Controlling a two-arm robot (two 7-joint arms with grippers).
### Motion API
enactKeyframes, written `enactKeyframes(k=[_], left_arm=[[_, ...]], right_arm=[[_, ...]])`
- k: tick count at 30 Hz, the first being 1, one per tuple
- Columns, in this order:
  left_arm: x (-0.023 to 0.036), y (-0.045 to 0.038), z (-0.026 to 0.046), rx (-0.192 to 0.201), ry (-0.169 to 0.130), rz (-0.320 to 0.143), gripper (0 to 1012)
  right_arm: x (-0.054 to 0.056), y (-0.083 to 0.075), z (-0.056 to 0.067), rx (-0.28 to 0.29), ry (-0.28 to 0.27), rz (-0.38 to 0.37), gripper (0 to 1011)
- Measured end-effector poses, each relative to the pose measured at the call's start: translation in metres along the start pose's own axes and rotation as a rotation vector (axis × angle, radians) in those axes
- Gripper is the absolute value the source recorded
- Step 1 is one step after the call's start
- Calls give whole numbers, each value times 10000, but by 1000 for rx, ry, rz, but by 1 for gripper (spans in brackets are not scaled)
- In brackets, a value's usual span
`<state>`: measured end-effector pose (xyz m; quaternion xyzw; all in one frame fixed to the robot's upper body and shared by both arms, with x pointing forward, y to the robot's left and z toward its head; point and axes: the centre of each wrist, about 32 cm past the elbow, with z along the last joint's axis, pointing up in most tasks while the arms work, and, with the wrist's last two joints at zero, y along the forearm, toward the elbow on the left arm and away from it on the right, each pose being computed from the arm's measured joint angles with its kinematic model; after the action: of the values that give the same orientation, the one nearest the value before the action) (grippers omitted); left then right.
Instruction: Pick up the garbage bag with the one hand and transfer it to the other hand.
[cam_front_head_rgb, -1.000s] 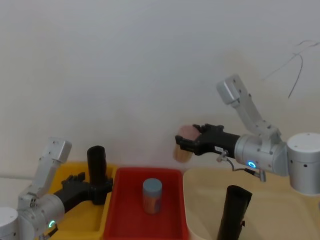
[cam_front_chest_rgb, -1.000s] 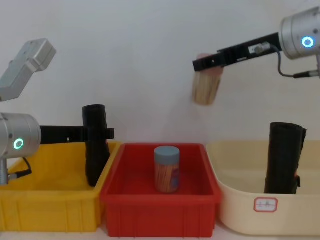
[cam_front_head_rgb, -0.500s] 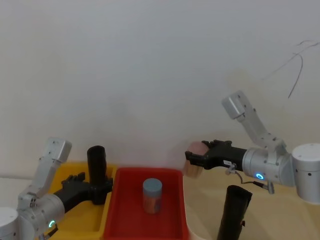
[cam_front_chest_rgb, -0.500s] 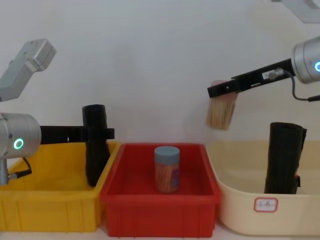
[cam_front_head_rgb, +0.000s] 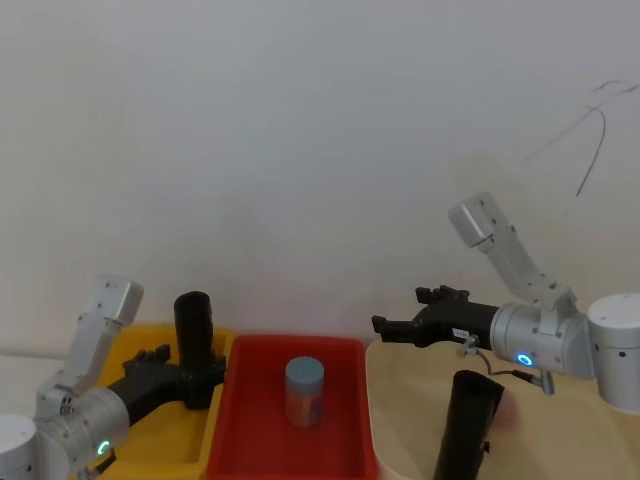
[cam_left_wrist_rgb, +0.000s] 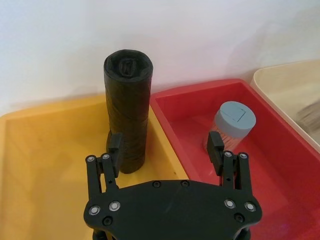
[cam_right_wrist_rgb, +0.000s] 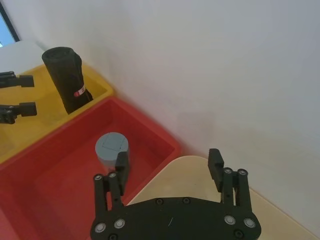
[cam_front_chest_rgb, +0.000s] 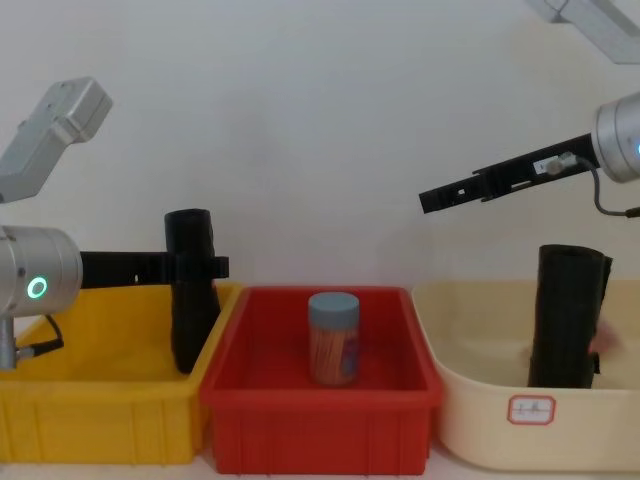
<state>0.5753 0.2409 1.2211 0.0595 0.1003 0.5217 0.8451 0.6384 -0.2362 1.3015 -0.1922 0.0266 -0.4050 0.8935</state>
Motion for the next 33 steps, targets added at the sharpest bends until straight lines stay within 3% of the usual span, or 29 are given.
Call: enactKeyframes(k=[3, 10, 15, 27, 33], left_arm=[[0, 0, 0, 0, 0, 0, 1002], [0, 0, 0, 0, 0, 0, 1002], [0, 0, 0, 0, 0, 0, 1002], [0, 0, 0, 0, 0, 0, 1002], [0, 0, 0, 0, 0, 0, 1001]], right_arm=[[5, 1, -9, -2, 1, -1, 1001], [-3, -5, -20, 4, 2, 0, 1000], [-42, -30, -4, 44, 2, -7, 1001], [-317, -112, -42, 218, 30, -39, 1001], [-575, -142, -152, 326, 69, -72, 1001]])
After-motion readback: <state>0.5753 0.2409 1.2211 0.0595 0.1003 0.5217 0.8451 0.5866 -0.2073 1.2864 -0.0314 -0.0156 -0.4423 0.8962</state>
